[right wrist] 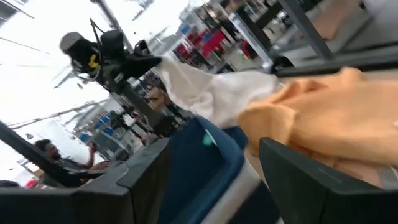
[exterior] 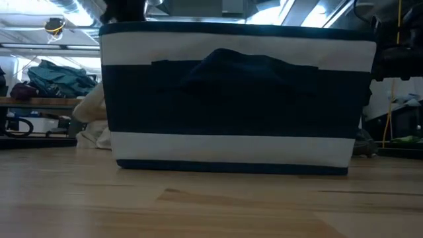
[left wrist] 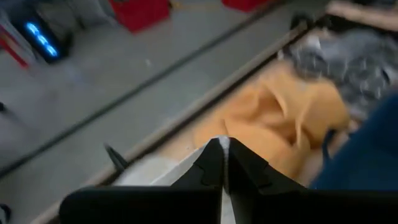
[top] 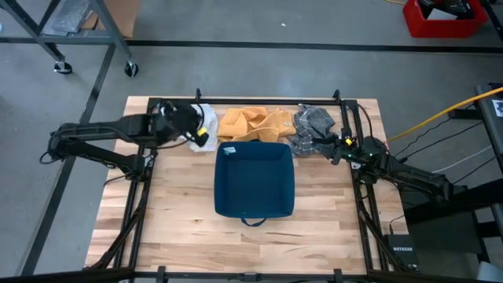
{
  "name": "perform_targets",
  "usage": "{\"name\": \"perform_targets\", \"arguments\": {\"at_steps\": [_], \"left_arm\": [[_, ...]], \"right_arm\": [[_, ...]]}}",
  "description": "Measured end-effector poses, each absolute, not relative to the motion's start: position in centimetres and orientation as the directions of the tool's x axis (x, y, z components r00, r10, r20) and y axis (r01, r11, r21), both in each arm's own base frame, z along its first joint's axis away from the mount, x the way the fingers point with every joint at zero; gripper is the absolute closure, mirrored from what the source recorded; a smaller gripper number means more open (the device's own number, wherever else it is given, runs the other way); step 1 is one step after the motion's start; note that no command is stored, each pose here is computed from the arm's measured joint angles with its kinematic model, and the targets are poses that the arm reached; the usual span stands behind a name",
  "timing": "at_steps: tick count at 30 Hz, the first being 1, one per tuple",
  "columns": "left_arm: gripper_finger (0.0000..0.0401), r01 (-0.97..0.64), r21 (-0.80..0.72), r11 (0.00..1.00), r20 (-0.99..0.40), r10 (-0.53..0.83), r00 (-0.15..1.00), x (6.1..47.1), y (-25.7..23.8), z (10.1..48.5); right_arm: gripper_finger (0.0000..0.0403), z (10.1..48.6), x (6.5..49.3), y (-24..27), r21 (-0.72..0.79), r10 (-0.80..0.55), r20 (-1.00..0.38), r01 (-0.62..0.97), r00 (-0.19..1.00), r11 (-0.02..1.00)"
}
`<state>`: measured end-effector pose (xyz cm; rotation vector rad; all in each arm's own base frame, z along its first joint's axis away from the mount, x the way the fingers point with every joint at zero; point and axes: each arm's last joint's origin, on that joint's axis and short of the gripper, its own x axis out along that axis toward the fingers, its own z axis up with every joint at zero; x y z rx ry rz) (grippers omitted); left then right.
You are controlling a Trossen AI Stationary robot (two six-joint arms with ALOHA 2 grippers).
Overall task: Fold towel
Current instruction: Fold the white towel
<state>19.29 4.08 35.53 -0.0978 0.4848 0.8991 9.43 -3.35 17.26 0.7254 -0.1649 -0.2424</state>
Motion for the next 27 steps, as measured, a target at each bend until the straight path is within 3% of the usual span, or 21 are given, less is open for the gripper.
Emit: {"name": "perform_targets", "arguments": {"at_steps": [7,15,20,27], "left_arm": [[0.0401,-0.837,0.087,0.54,-0.23,0.829,0.51,18.4,5.7,41.8],[0.0401,-0.884,-0.007,0.467,0.086,0.882,0.464,17.1,7.1,47.7],[0.0401,-0.893,-0.068,0.446,0.17,0.887,0.43,16.6,7.5,49.0],[0.0401,-0.891,-0.074,0.447,0.183,0.885,0.429,17.2,8.1,48.9]], "right_arm": [[0.0155,19.2,9.1,-3.4,0.561,-0.333,0.263,0.138,0.905,0.816],[0.0155,21.0,8.5,-3.6,0.48,-0.454,0.336,0.265,0.825,0.836],[0.0155,22.2,8.2,-3.7,0.437,-0.484,0.392,0.305,0.782,0.846],[0.0155,24.0,10.1,-4.5,0.387,-0.509,0.344,0.375,0.789,0.842]]}}
